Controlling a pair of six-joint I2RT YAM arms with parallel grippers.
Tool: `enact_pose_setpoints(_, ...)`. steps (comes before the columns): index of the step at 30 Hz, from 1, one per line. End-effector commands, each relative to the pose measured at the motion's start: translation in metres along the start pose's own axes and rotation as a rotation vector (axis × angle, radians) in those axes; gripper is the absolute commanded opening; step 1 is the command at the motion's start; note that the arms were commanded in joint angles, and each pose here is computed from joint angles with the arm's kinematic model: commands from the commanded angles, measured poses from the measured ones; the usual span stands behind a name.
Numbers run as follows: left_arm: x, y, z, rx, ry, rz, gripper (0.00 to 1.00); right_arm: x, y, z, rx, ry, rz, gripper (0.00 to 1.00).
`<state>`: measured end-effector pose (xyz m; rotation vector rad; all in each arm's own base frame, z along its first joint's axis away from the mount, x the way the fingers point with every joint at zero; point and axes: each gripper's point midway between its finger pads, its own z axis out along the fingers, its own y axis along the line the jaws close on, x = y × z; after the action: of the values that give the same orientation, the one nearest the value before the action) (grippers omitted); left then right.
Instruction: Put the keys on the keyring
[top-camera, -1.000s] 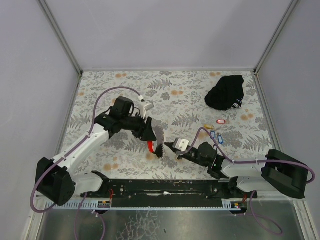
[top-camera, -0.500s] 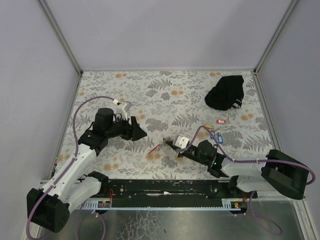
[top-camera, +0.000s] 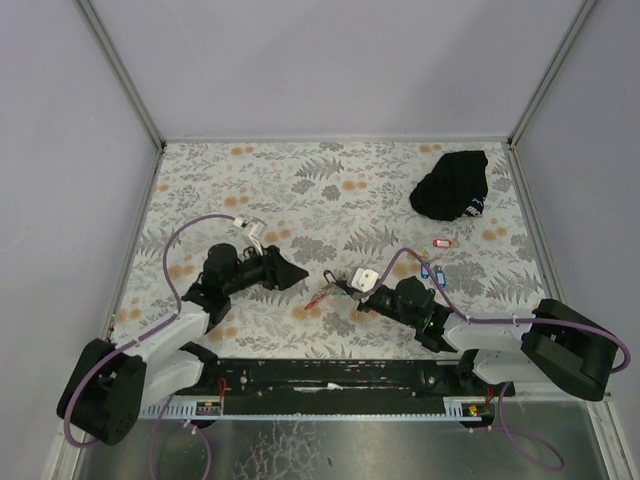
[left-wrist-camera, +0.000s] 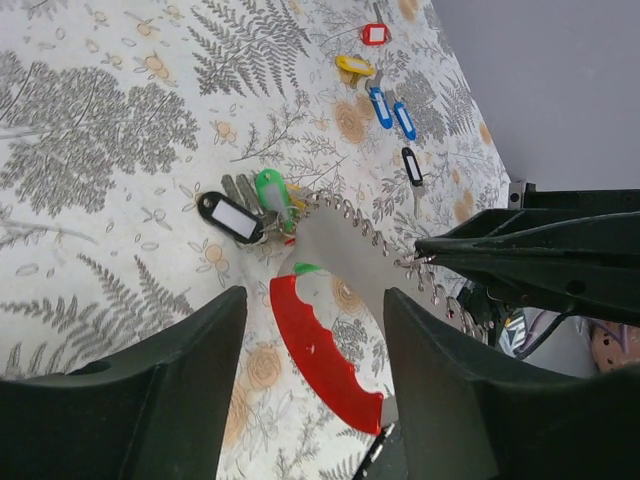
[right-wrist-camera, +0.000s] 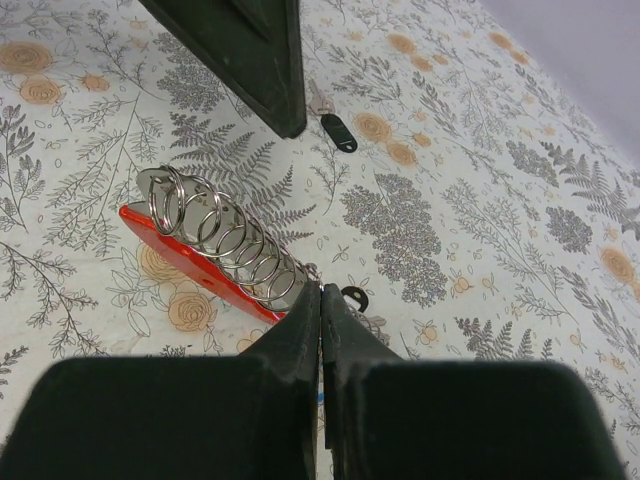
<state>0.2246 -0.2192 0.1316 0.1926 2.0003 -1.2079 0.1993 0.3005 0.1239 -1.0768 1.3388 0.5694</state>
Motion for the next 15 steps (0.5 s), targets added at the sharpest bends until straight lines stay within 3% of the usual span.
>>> enact_pose_setpoints(1,-0.028,-0.031,0.02,0.168,-0.127,0.145,0.53,-0.021,-0.004,0.006,-0.003,-0.073,0.015,0.0)
enact_pose_setpoints(4,-0.007,-0.036,0.03,0.211,-0.076,0.19,0.48,-0.011,0.002,0.006,-0.02,-0.043,0.049,0.0)
enact_pose_setpoints(11,0.045,-0.027,0.032,0.186,0.026,0.269,0.47,0.012,0.011,0.002,-0.026,0.025,0.16,0.0)
enact_pose_setpoints(15,0.062,-0.025,0.028,0.18,0.02,0.273,0.43,0.019,0.015,0.001,-0.022,0.033,0.201,0.0)
